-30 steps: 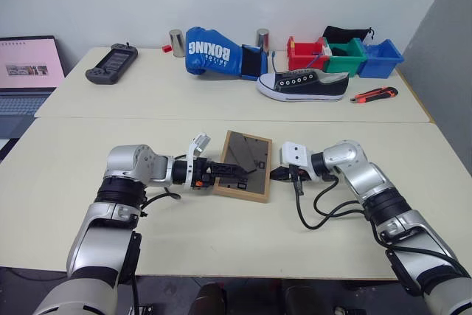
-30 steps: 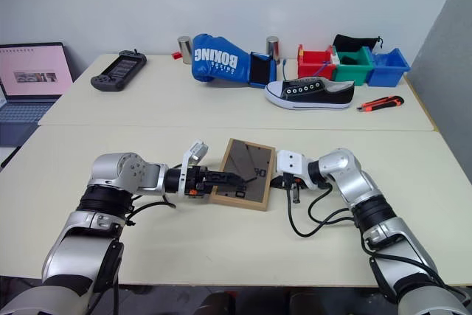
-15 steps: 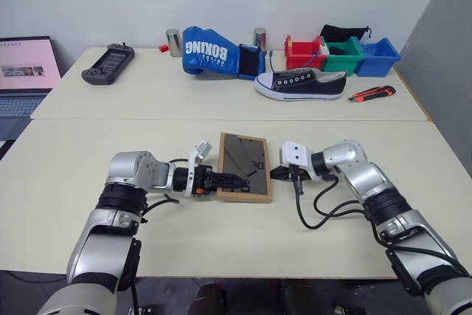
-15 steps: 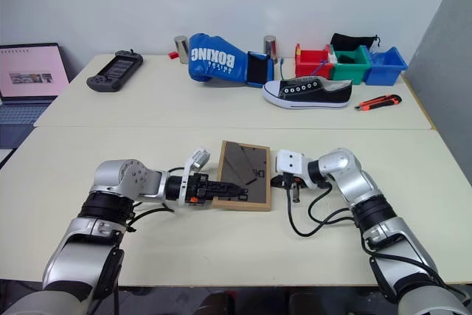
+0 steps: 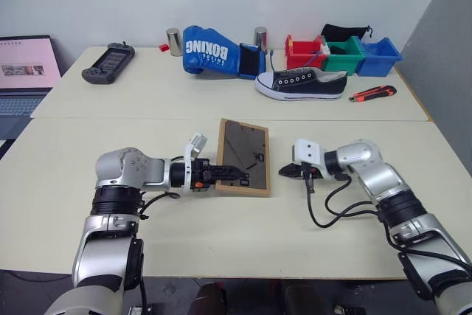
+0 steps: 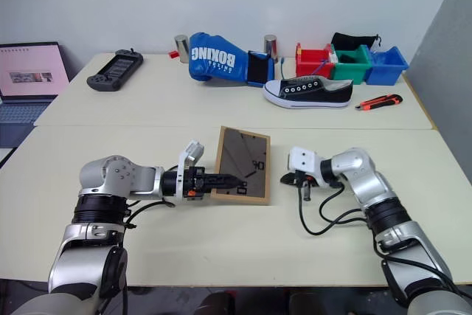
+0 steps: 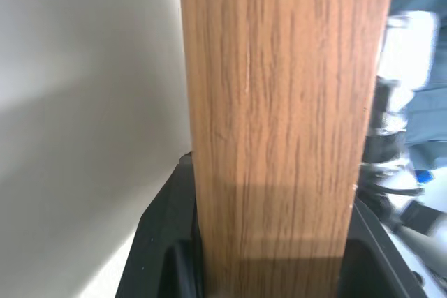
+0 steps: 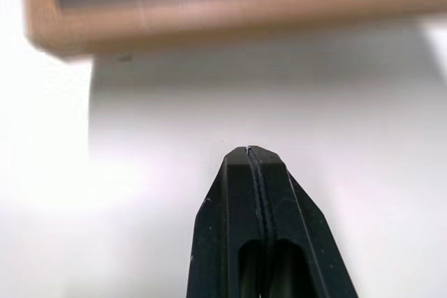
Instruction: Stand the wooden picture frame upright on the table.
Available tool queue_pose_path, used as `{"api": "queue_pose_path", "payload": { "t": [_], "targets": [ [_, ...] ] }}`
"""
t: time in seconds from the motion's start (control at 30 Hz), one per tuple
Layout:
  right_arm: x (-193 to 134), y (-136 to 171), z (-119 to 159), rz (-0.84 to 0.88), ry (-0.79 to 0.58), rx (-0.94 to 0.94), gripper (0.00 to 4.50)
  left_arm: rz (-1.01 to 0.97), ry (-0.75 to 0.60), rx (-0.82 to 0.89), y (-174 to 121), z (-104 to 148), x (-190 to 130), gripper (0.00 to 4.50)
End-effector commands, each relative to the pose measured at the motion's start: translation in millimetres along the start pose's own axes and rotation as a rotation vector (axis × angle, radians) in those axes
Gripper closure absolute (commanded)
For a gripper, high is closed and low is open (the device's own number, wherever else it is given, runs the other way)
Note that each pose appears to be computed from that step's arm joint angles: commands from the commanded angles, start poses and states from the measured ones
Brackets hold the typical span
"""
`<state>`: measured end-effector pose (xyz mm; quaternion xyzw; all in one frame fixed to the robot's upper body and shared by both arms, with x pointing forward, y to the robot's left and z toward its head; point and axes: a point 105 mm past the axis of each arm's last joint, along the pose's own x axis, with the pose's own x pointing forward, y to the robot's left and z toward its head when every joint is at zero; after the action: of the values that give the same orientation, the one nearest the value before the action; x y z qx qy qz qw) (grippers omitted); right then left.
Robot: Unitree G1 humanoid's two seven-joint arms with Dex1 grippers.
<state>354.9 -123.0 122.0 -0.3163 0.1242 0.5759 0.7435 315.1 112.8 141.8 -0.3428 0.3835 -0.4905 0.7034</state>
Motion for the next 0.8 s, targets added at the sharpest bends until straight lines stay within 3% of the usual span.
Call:
{"api": "queue_pose_path", "payload": {
  "t": [0.03, 0.3, 0.53, 0.8],
  "targets": [
    [-43, 11, 14, 0.145, -0.03, 0.086, 4.03, -0.097, -0.048, 0.094, -26, -2, -5, 3.21],
    [-95, -2, 94, 0.238, -0.215, 0.252, 2.09, -0.059, -0.113, 0.232, -36, -5, 1, 3.21],
    [-74, -16, 151, 0.178, -0.4, 0.358, 0.49, -0.018, -0.206, 0.352, -35, 16, 8, 3.21],
    [-47, -35, 165, 0.092, -0.412, 0.445, 0.43, -0.035, -0.184, 0.416, -36, 18, 14, 3.21]
  ]
}}
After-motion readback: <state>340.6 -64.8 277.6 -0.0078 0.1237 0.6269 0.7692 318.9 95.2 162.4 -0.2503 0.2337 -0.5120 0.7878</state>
